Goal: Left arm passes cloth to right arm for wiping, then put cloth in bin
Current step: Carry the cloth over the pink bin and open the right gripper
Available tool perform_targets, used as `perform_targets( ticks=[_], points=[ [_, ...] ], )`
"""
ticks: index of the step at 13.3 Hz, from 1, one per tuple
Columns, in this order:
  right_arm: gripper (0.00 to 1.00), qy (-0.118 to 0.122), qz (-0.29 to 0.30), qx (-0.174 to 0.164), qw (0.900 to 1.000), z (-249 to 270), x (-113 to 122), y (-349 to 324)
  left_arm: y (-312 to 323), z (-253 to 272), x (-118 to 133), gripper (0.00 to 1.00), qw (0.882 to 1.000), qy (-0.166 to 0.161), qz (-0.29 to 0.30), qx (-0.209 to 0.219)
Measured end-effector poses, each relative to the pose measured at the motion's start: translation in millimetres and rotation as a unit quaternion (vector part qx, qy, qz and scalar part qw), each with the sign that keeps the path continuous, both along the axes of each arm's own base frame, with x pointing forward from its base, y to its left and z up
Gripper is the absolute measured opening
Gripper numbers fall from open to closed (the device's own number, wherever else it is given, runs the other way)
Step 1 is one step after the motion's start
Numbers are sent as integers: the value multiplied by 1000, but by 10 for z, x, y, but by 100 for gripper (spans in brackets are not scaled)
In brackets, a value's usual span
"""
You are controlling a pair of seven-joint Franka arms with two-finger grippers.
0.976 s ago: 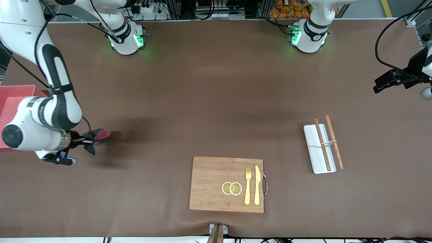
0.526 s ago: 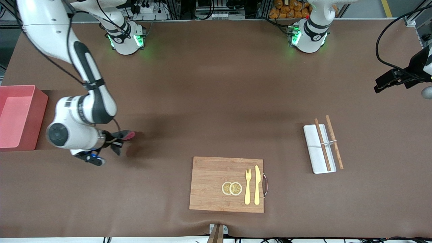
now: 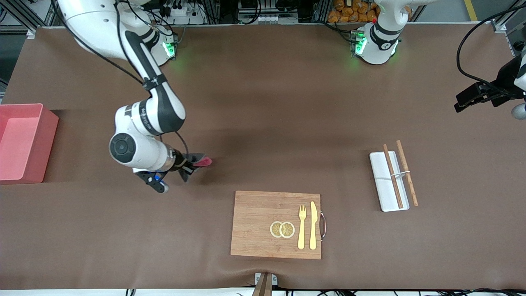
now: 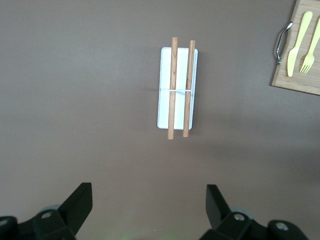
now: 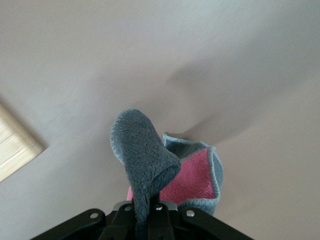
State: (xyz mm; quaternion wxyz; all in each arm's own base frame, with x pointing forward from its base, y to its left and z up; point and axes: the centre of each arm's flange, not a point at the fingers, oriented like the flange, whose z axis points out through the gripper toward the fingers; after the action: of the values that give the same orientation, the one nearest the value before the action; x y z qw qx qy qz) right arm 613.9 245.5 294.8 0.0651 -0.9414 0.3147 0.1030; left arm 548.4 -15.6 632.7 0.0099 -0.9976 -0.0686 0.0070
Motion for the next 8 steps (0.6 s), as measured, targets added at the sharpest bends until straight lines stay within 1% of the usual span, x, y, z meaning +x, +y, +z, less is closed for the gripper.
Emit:
perform_targets(
  ticks=[3, 4, 5, 6, 7, 8],
  points=[
    [5, -13, -15, 13, 1000, 264, 31, 267, 9, 6, -8, 100, 1000, 2, 1, 0],
    [5, -9, -11, 14, 1000, 412, 64, 279, 9, 5, -19, 100, 1000, 5, 1, 0],
    [5, 3, -6, 13, 1000, 601, 102, 227, 9, 5, -26, 100, 1000, 7, 1, 0],
    [5, 14, 0, 11, 1000, 788, 152, 91, 9, 4, -29, 100, 1000, 8, 1, 0],
    [5, 18, 9, 14, 1000, 959, 224, -134, 9, 2, -31, 100, 1000, 9, 1, 0],
    [5, 13, 18, 18, 1000, 1091, 307, -422, 8, 1, -32, 100, 1000, 10, 1, 0]
  ],
)
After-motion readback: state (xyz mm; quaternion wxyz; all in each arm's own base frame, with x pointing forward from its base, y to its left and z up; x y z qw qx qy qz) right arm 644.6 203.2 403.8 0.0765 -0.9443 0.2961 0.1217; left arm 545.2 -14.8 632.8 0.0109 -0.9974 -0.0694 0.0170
